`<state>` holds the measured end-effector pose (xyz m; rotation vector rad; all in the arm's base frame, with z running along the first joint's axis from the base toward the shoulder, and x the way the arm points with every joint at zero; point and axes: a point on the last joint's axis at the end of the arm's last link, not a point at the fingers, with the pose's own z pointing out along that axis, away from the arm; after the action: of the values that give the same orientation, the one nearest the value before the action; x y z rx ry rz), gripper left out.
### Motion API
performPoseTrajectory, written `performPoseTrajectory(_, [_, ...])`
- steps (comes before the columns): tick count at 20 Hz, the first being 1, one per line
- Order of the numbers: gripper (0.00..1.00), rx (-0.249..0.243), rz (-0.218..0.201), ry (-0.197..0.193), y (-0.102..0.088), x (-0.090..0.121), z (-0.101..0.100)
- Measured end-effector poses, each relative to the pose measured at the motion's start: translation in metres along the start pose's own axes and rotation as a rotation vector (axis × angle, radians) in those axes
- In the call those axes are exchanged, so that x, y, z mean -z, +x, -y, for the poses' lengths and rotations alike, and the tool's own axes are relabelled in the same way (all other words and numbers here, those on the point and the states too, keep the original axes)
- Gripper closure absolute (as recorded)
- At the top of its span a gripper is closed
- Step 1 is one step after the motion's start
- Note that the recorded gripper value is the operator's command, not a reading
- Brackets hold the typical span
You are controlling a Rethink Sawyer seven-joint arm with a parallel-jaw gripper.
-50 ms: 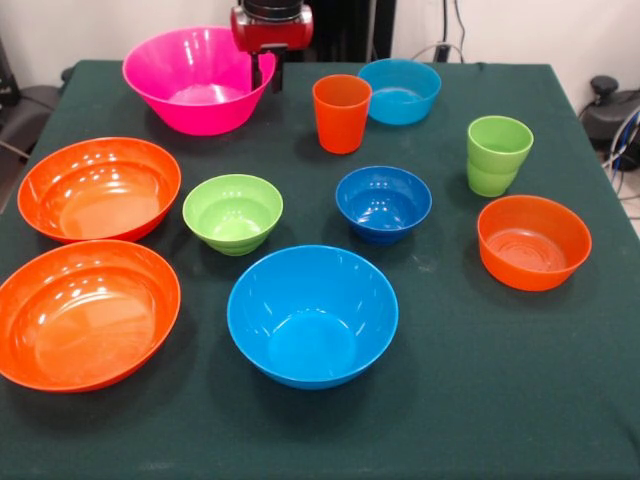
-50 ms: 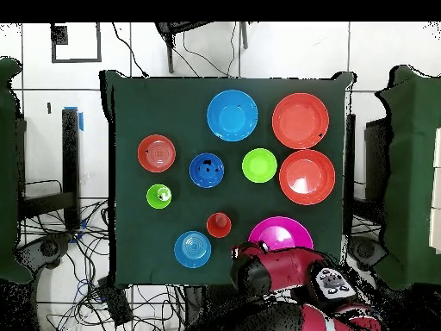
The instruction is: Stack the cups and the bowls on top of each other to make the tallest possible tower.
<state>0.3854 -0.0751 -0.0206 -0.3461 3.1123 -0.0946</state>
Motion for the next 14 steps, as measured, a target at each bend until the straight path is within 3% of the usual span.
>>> performPoseTrajectory(14, [1.00, 0.002, 0.020, 0.004, -0.0076, 0.0042, 0.0018])
